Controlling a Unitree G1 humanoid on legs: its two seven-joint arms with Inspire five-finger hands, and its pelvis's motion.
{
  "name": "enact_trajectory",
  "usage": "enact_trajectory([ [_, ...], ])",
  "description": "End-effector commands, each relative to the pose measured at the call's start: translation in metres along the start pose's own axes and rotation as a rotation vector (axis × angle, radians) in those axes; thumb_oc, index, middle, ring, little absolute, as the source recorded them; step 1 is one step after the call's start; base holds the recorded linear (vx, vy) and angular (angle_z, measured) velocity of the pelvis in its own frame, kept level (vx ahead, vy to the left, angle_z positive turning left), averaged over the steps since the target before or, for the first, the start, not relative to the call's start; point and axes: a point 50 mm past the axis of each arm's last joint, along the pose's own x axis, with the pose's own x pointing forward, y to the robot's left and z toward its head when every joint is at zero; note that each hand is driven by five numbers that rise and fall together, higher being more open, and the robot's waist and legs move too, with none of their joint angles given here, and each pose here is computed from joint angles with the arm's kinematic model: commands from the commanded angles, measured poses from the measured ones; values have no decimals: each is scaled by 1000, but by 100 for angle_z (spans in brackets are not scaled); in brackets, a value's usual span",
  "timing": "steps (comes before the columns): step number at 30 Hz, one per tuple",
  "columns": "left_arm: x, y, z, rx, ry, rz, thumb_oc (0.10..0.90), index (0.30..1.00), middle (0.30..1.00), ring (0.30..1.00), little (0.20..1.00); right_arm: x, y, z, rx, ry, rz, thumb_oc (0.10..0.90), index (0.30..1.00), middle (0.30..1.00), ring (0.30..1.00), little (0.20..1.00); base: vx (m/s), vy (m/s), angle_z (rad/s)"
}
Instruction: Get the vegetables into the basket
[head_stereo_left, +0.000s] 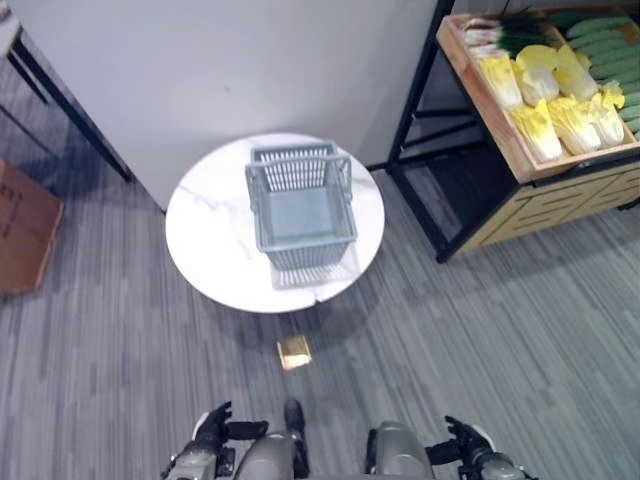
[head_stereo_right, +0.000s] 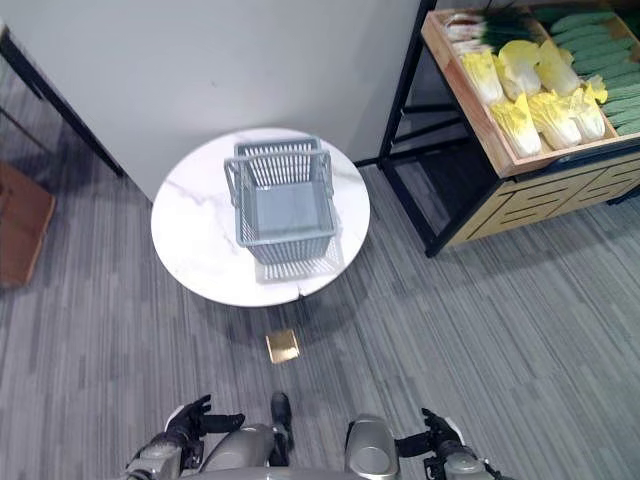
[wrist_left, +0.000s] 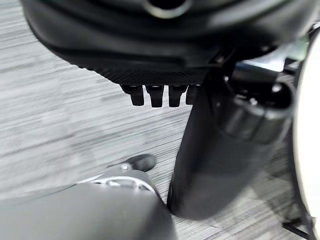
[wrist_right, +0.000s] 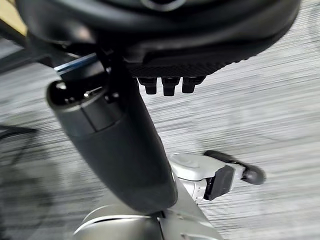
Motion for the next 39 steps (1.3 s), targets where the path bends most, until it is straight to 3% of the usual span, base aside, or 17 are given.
enact_trajectory([
  [1,-1,12,-2,24,-12,29,900,1000,1000,1000,1000,5,10,36,-10,-124,43,900,1000,1000,1000,1000,379,49,-5],
  [15,-3,3,-11,11,18,18,900,1000,1000,1000,1000,3,-1,22,-27,-75,14,900,1000,1000,1000,1000,166,-252,46],
  [22,-2,-2,-10,29,10,14,900,1000,1000,1000,1000,1,-16,11,-33,-32,-48,900,1000,1000,1000,1000,69,120,-1],
  [39,-1,11,-2,82,-11,34,900,1000,1000,1000,1000,3,-3,15,0,-41,-32,900,1000,1000,1000,1000,25,91,-25],
])
